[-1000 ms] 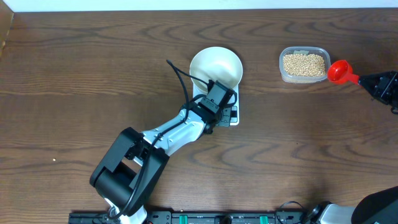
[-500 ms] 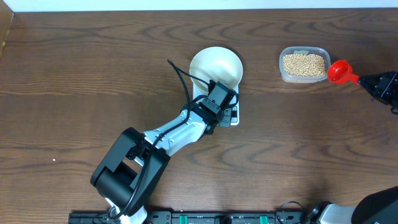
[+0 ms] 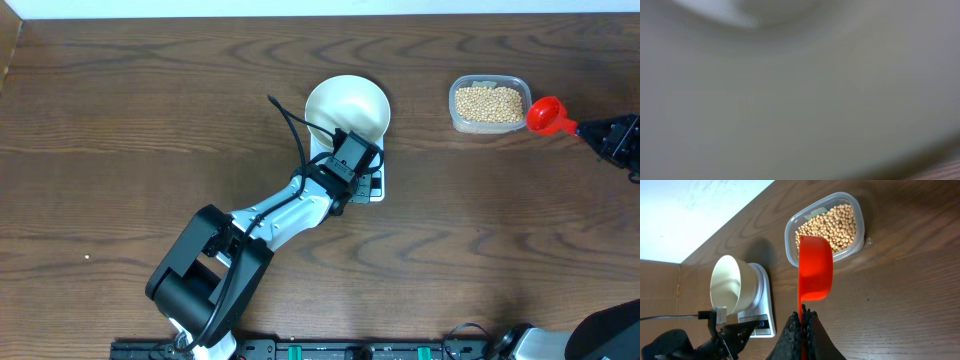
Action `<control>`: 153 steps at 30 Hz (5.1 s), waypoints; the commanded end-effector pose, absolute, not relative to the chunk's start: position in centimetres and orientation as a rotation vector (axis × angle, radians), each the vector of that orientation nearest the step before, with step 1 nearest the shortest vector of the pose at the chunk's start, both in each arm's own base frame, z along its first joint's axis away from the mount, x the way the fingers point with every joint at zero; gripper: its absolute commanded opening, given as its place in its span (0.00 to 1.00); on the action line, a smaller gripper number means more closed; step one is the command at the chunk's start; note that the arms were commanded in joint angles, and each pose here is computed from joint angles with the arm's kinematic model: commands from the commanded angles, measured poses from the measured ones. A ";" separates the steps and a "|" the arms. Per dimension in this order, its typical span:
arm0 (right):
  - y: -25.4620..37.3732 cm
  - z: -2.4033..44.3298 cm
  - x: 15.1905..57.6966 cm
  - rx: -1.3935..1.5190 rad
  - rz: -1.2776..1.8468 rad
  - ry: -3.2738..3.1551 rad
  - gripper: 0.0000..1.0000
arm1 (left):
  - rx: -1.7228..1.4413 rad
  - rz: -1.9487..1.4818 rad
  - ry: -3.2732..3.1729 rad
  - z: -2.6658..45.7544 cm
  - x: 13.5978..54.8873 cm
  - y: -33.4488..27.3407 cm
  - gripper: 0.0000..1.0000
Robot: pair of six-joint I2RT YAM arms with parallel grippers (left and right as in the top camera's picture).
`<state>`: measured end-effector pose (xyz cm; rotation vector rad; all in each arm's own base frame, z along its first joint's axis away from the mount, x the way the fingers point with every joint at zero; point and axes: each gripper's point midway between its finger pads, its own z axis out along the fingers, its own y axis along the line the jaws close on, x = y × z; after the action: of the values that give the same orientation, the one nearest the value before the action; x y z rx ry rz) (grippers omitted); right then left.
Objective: Scoop item into bowl and weigh 50g on scale
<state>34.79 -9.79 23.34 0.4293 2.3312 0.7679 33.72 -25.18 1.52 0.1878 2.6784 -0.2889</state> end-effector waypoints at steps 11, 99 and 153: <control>-9.7 23.1 34.7 0.415 0.774 2.334 0.01 | 0.141 -0.129 2.791 -2.1 32.0 -22.2 0.07; -9.6 23.0 34.6 0.421 0.781 2.340 0.01 | 0.030 -0.018 2.851 -4.4 30.8 -20.8 0.07; -9.6 23.5 35.0 0.389 0.787 2.310 0.01 | -0.195 -0.321 2.417 18.6 32.0 -14.4 0.07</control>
<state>34.89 -9.76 23.46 0.4184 2.3245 0.7694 30.56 -17.33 17.20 -0.1017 2.4744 -0.3601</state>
